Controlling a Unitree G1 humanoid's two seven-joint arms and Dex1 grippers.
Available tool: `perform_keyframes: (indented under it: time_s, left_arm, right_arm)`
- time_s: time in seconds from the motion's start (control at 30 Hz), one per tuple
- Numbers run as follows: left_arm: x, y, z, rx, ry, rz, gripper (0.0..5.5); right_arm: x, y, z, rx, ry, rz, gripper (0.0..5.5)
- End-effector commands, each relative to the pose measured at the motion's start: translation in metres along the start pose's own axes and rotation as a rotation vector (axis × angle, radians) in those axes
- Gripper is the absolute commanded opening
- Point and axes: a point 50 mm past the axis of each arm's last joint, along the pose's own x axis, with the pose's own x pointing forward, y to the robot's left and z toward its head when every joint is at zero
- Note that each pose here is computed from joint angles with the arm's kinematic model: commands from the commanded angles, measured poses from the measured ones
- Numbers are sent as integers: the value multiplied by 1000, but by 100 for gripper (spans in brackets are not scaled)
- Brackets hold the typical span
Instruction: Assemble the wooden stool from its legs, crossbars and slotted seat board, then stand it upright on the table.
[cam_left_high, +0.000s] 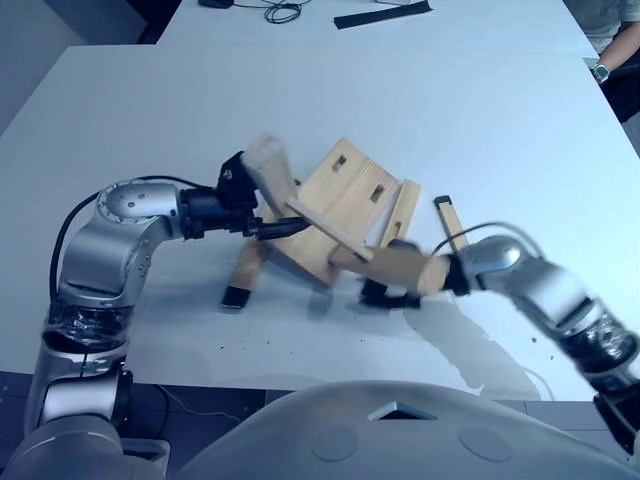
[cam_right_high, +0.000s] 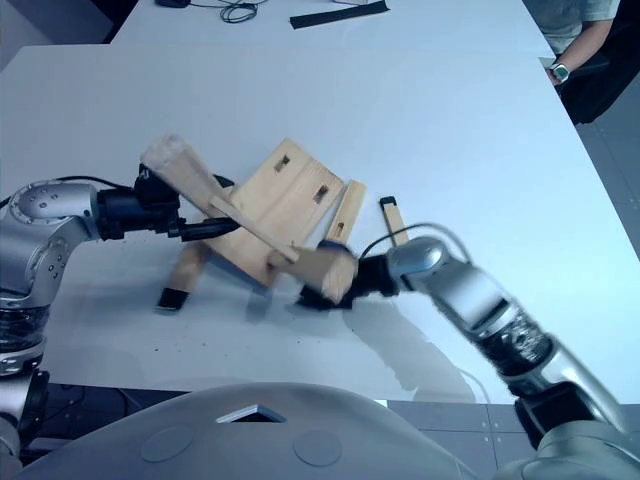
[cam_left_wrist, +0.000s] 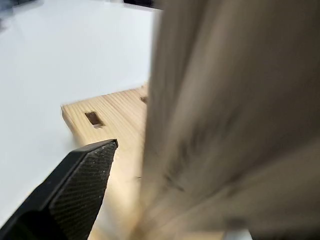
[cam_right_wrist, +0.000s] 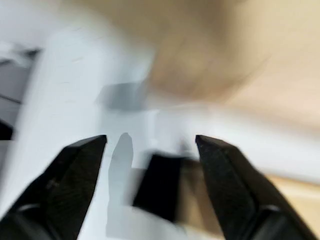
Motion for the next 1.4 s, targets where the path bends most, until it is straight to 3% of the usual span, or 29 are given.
perform_keyframes:
  time_s: [0.03, 0.33, 0.7, 1.4]
  left_arm:
    - [22, -21, 1, 2, -30, -159, 382]
    - [13, -20, -10, -18, 12, -116, 382]
    - [5, -22, -20, -21, 44, -85, 382]
    - [-18, -20, -38, -11, 143, -69, 382]
  right_arm:
    - [0, 0, 39, -143, -103, -21, 354]
    - [-24, -2, 60, -150, -197, -117, 354]
    - [-54, -7, 41, -146, -113, -212, 354]
    - [-73, -12, 24, -134, -61, -307, 354]
